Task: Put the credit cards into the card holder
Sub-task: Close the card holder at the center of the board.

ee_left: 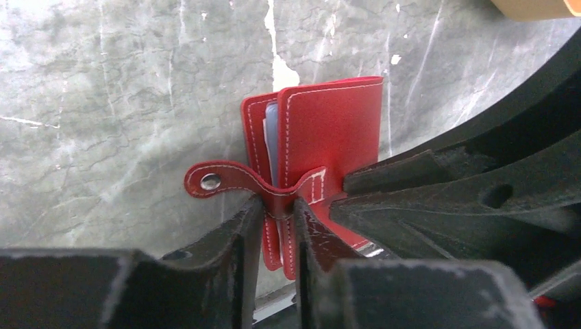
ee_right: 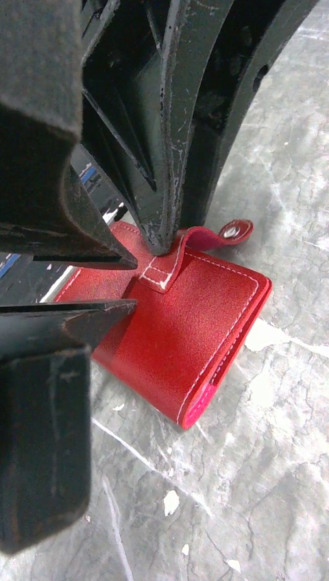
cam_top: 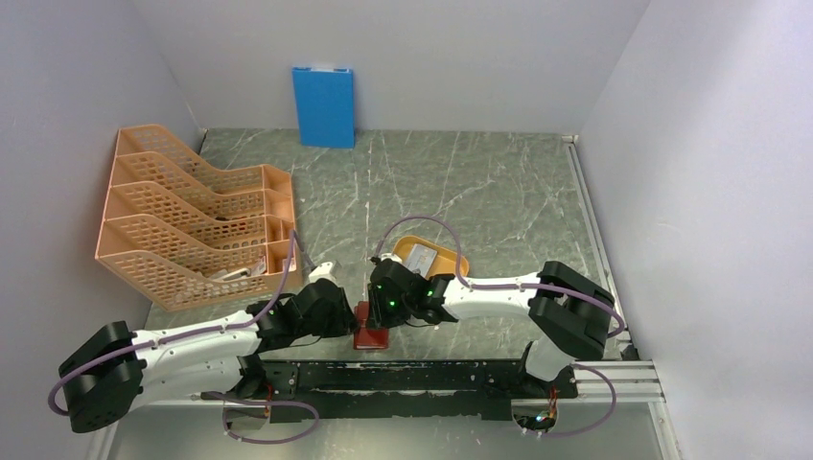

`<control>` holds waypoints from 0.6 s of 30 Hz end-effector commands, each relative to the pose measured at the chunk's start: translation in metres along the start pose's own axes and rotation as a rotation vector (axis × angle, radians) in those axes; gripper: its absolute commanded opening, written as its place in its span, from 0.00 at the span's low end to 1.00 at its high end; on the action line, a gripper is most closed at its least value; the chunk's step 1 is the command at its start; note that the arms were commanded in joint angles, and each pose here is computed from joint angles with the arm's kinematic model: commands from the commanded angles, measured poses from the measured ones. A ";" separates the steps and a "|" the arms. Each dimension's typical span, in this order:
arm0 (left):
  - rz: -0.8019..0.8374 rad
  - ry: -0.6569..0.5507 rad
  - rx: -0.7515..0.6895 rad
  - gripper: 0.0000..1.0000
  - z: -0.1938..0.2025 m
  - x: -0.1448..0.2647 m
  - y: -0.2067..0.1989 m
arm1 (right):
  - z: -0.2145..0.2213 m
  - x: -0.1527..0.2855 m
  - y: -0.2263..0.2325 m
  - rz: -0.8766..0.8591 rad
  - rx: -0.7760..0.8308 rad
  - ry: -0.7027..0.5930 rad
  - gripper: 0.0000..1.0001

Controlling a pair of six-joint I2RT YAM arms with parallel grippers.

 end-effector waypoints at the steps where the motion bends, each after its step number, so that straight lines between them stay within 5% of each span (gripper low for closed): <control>1: -0.081 0.024 -0.003 0.22 0.009 -0.001 0.018 | 0.007 0.003 -0.009 0.049 0.001 0.010 0.27; 10: -0.153 0.045 0.013 0.06 0.019 -0.003 0.035 | 0.002 0.031 -0.002 -0.009 -0.048 -0.051 0.33; 18: -0.167 0.047 0.034 0.05 0.025 -0.003 0.043 | 0.017 0.043 -0.016 -0.113 -0.209 -0.114 0.51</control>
Point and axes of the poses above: each gripper's point midway between its finger pads, its own x axis back along the fingers, its own y axis along the line the jaws close on, z = x × y, the point moved 4 cm from there along x, back along the fingers, and after that the axes turned 5 degrees about -x, right-handed, at the moved point
